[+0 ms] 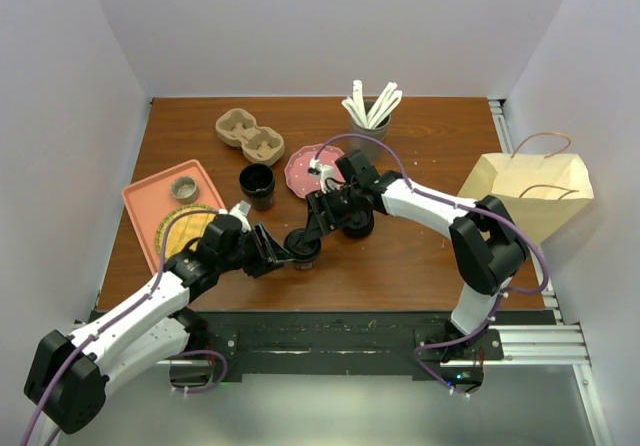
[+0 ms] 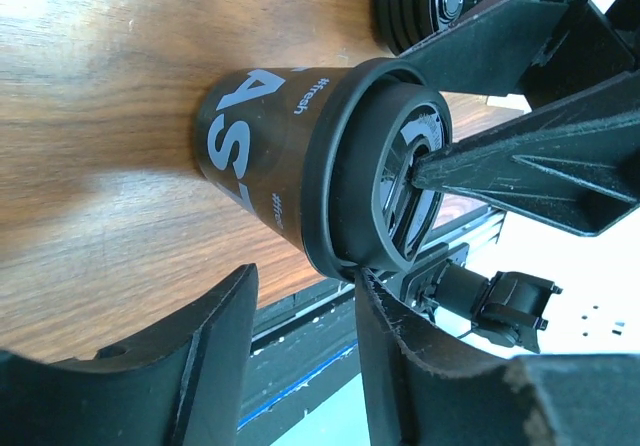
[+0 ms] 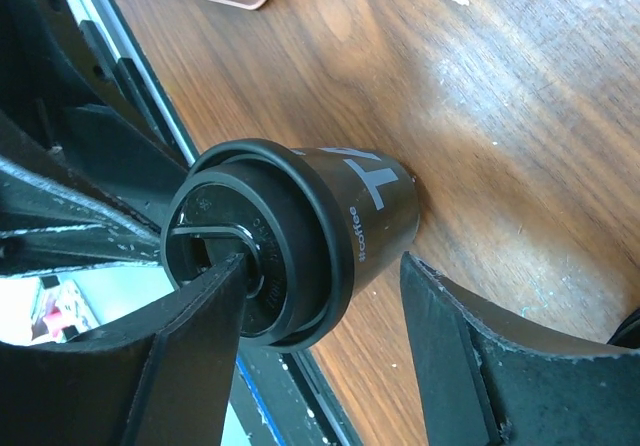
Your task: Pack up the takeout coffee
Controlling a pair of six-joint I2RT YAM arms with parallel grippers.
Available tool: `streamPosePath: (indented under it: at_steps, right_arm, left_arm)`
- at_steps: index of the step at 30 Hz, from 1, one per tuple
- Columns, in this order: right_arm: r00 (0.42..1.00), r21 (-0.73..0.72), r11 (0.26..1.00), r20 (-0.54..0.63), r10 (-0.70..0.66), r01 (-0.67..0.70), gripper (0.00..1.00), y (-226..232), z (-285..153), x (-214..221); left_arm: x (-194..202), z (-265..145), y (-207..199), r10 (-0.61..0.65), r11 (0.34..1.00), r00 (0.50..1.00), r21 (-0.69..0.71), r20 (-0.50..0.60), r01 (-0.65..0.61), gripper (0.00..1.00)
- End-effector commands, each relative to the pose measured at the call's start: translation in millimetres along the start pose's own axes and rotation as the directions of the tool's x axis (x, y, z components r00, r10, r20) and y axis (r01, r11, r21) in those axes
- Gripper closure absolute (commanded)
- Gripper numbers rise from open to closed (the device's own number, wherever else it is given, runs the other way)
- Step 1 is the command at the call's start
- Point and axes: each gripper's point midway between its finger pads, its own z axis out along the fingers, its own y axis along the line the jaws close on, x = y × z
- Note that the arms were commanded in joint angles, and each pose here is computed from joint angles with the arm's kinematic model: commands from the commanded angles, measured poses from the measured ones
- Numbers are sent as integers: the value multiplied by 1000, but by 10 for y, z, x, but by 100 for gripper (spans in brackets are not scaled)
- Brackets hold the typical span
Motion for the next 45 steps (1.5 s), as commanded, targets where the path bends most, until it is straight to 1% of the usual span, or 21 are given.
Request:
streamPosePath:
  at_steps: [1, 11, 14, 16, 18, 21, 22, 26, 29, 32, 33, 35, 36, 37, 38, 39, 40, 41, 42, 44, 45]
  right_arm:
    - [999, 29, 999, -27, -21, 22, 34, -50, 4, -30]
    - [999, 28, 999, -34, -29, 30, 29, -12, -35, -151]
    - [1000, 51, 998, -9, -27, 27, 28, 29, -110, -240]
    - [1000, 73, 997, 14, -7, 6, 28, 41, -157, -310]
    - [999, 126, 991, 33, 34, -38, 28, 8, -225, -354]
    - [994, 141, 986, 80, 79, -89, 27, 80, -331, -444]
    - [992, 135, 985, 82, 93, -103, 27, 99, -333, -428]
    - [990, 119, 985, 78, 116, -124, 27, 166, -378, -387]
    - [987, 161, 975, 77, 141, -152, 28, 125, -434, -330]
    - [959, 242, 931, 136, 247, -274, 30, 55, -545, -278]
    - [924, 248, 892, 163, 345, -377, 30, 35, -547, -183]
    - [882, 218, 868, 271, 385, -446, 30, 105, -697, -243]
    - [826, 207, 813, 300, 477, -545, 30, 55, -676, -118]
    - [795, 188, 791, 335, 505, -582, 29, 55, -706, -109]
    - [770, 125, 799, 390, 506, -588, 30, 159, -795, -197]
    - [720, 97, 753, 394, 571, -651, 30, 136, -746, -93]
    - [697, 72, 739, 405, 592, -669, 29, 160, -750, -84]
    - [661, 26, 728, 440, 607, -685, 29, 201, -785, -157]
    - [661, 23, 728, 440, 609, -686, 29, 220, -743, -109]
    - [649, 5, 728, 457, 608, -685, 29, 256, -716, -152]
    - [656, -1, 735, 449, 606, -678, 29, 308, -687, -148]
  left_arm:
    - [-76, -84, -140, 41, 999, 999, 15, 26, -41, 50]
    - [-150, -201, -209, 88, 996, 995, -14, 46, -88, 48]
    - [-219, -251, -284, 123, 992, 990, -20, 64, -122, 48]
    - [-261, -253, -297, 143, 989, 987, -38, 70, -141, 48]
    - [-343, -270, -352, 181, 983, 979, -50, 90, -178, 47]
    - [-454, -253, -401, 234, 970, 967, -87, 102, -226, 48]
    - [-489, -220, -385, 244, 966, 964, -111, 101, -233, 48]
    - [-648, -220, -495, 300, 950, 945, -132, 134, -283, 48]
    - [-743, -224, -549, 327, 940, 933, -152, 149, -305, 48]
    - [-805, -190, -585, 365, 926, 919, -163, 151, -341, 48]
    - [-811, -154, -576, 374, 922, 917, -164, 142, -351, 48]
    - [-807, -112, -605, 410, 908, 904, -148, 124, -392, 48]
    - [-791, -57, -574, 421, 902, 902, -152, 101, -404, 48]
    - [-764, -33, -566, 427, 899, 900, -143, 82, -414, 48]
    - [-741, -8, -556, 447, 890, 892, -135, 68, -436, 49]
    - [-720, 27, -527, 450, 888, 892, -135, 51, -440, 50]
    - [-688, 48, -486, 452, 886, 891, -134, 37, -443, 51]
    - [-679, 63, -456, 456, 883, 890, -137, 31, -448, 51]
    - [-665, 75, -428, 456, 883, 890, -140, 25, -448, 52]
    - [-644, 87, -378, 453, 883, 891, -144, 18, -446, 53]
    - [-628, 94, -355, 451, 884, 893, -148, 11, -444, 54]
